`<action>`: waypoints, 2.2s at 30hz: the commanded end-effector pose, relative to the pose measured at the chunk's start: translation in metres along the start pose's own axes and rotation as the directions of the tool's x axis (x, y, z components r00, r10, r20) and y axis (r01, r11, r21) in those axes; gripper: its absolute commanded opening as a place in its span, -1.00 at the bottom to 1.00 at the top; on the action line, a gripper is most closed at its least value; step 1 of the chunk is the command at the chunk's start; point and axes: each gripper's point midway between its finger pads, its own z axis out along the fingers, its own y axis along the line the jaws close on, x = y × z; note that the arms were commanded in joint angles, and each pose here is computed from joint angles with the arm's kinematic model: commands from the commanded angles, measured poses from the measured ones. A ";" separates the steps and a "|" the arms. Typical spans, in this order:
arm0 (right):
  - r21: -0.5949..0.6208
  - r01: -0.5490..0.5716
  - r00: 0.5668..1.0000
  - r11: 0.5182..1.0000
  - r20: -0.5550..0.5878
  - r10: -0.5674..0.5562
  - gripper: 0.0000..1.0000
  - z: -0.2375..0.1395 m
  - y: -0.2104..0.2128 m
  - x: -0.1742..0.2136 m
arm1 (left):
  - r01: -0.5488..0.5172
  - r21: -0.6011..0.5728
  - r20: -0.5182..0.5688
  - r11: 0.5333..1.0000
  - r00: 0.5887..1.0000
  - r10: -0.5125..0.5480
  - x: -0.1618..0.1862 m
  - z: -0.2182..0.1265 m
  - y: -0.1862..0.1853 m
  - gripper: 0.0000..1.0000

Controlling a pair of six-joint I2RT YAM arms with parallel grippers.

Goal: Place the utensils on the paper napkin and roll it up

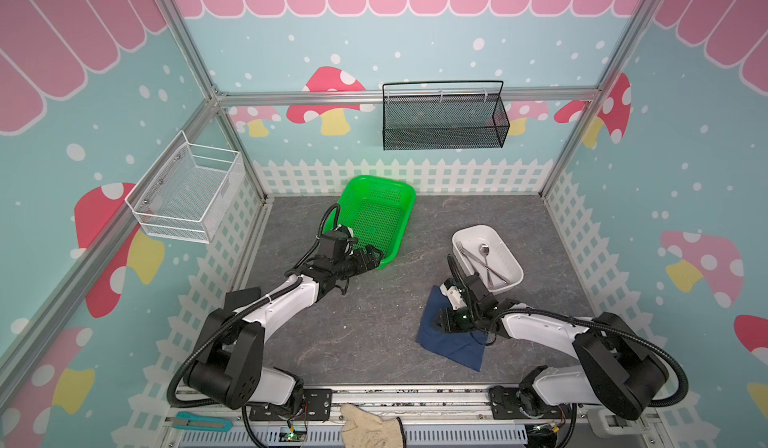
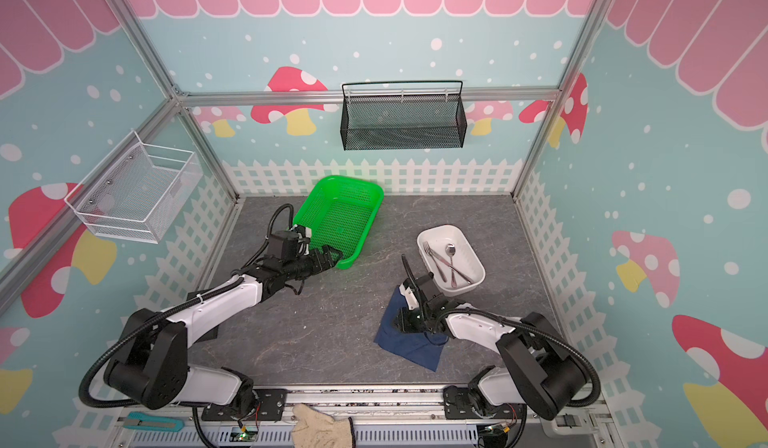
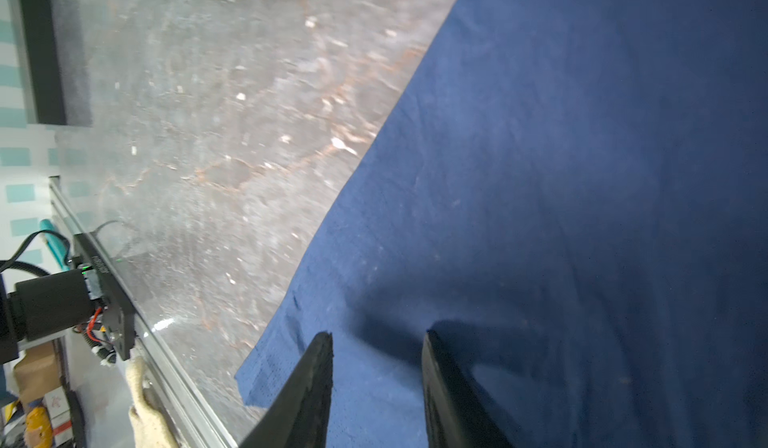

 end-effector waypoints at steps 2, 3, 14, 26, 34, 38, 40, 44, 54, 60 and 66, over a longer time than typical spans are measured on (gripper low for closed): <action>-0.019 0.029 0.999 0.999 -0.040 -0.030 -0.23 0.024 0.016 -0.001 | -0.014 0.014 0.027 1.000 1.000 0.013 0.011 -0.029 -0.002 0.90; -0.023 0.039 0.998 0.999 -0.044 -0.040 -0.22 0.030 0.021 -0.004 | -0.018 0.005 0.032 1.000 0.999 0.018 0.015 -0.036 0.001 0.89; -0.090 0.134 0.985 0.987 0.125 -0.122 -0.22 0.029 0.081 -0.064 | -0.016 0.078 -0.040 0.997 0.999 0.019 0.054 -0.063 -0.010 0.58; 0.109 -0.032 0.973 0.994 0.231 0.006 -0.29 -0.033 -0.013 -0.038 | -0.120 0.170 -0.297 0.978 0.940 0.167 0.149 -0.025 -0.060 0.30; 0.044 -0.030 0.988 0.999 0.155 0.023 -0.39 -0.016 -0.008 -0.028 | -0.078 0.171 -0.392 0.982 0.909 0.140 0.185 0.010 -0.062 0.12; 0.045 -0.028 0.993 0.999 0.113 0.022 -0.39 -0.005 -0.010 -0.026 | -0.057 0.126 -0.413 0.990 0.905 0.104 0.195 0.021 -0.048 0.03; 0.064 -0.032 0.994 0.997 0.103 0.025 -0.38 -0.002 -0.016 -0.024 | -0.069 0.071 -0.410 0.995 0.907 0.092 0.198 0.024 -0.032 0.02; 0.083 -0.048 0.996 0.995 0.078 0.041 -0.39 0.005 -0.022 -0.019 | -0.114 -0.064 -0.419 0.991 0.905 0.077 0.201 0.028 0.008 0.00; 0.020 -0.094 0.993 0.995 0.072 0.092 -0.38 0.017 -0.009 -0.017 | -0.094 -0.162 -0.399 0.982 0.917 0.022 0.188 0.023 0.055 0.02; -0.055 -0.040 0.997 0.998 0.063 0.044 -0.35 0.024 0.011 -0.029 | -0.108 -0.183 -0.387 0.977 0.921 0.029 0.170 0.017 0.061 0.03; -0.026 0.000 0.993 1.000 0.115 0.003 -0.34 0.013 0.016 -0.044 | -0.091 -0.100 -0.305 0.991 0.951 0.057 0.148 -0.002 0.033 0.05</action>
